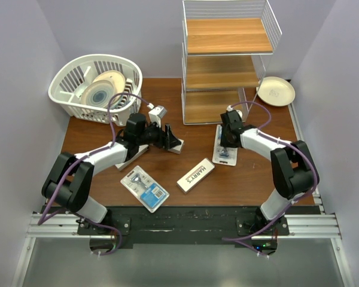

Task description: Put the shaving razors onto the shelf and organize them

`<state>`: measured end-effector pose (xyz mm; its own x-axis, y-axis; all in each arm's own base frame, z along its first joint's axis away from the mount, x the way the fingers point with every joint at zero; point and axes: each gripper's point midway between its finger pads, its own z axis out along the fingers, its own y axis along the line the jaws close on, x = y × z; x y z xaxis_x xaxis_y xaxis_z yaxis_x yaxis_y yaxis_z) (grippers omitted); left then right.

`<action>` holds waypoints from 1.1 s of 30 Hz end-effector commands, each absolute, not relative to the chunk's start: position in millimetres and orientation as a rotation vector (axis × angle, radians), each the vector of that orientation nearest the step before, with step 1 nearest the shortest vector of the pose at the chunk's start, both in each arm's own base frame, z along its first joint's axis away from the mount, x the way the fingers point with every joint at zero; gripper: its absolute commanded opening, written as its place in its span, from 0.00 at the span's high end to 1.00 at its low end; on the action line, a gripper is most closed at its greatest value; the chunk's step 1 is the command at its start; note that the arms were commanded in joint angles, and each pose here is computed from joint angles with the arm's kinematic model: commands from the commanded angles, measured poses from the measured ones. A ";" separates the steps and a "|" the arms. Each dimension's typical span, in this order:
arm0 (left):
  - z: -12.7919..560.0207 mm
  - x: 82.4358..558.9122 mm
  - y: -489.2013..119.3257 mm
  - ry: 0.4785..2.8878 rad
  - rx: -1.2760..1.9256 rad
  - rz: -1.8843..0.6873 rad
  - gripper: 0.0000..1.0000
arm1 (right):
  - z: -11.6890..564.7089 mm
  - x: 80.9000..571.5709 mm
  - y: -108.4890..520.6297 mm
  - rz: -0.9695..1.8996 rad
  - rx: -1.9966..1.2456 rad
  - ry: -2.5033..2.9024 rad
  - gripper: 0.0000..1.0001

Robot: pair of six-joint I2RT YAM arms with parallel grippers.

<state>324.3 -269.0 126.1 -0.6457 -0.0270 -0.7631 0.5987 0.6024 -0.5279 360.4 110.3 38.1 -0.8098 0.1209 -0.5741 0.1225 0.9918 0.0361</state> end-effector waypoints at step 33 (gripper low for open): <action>143.0 333.8 -272.0 1.978 0.471 -1.053 0.30 | 127.3 474.7 88.0 -0.033 -0.114 2.097 0.50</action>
